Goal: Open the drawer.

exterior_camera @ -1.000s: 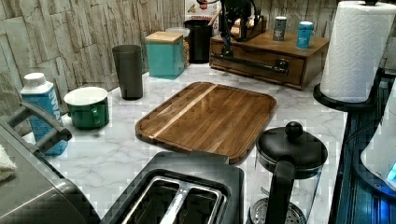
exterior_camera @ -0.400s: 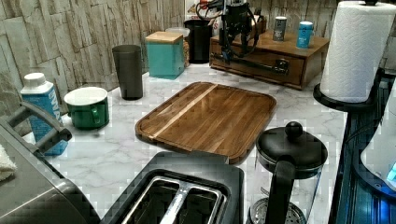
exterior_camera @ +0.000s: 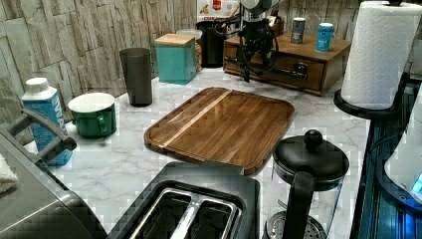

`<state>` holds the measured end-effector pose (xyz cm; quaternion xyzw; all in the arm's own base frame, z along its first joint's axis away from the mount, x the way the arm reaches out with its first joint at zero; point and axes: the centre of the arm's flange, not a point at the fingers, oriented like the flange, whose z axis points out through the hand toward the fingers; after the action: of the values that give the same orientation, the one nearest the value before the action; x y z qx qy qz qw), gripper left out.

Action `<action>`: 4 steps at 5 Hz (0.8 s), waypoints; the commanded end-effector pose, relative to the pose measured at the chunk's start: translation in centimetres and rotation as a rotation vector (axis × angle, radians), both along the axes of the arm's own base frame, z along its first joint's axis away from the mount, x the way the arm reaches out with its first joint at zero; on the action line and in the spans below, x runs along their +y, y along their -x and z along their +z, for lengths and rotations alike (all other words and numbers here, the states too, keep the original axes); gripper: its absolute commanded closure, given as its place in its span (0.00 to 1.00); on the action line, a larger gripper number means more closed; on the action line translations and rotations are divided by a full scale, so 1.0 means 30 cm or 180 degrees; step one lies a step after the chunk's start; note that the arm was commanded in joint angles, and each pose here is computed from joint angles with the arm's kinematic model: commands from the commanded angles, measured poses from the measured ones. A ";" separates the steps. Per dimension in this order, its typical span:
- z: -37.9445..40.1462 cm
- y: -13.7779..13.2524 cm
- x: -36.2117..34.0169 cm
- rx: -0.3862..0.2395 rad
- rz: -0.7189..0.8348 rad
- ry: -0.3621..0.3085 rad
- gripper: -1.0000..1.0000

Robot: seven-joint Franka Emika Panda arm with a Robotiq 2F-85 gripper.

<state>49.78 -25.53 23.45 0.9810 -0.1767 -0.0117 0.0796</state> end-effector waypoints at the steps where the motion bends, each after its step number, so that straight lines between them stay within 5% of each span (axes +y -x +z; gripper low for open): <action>1: 0.077 0.017 0.023 -0.0157 0.0122 -0.0075 0.00; 4: 0.083 -0.017 0.329 -0.0380 0.1016 -0.0392 0.00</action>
<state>48.53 -24.10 23.41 0.9959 -0.0845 0.0133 0.0306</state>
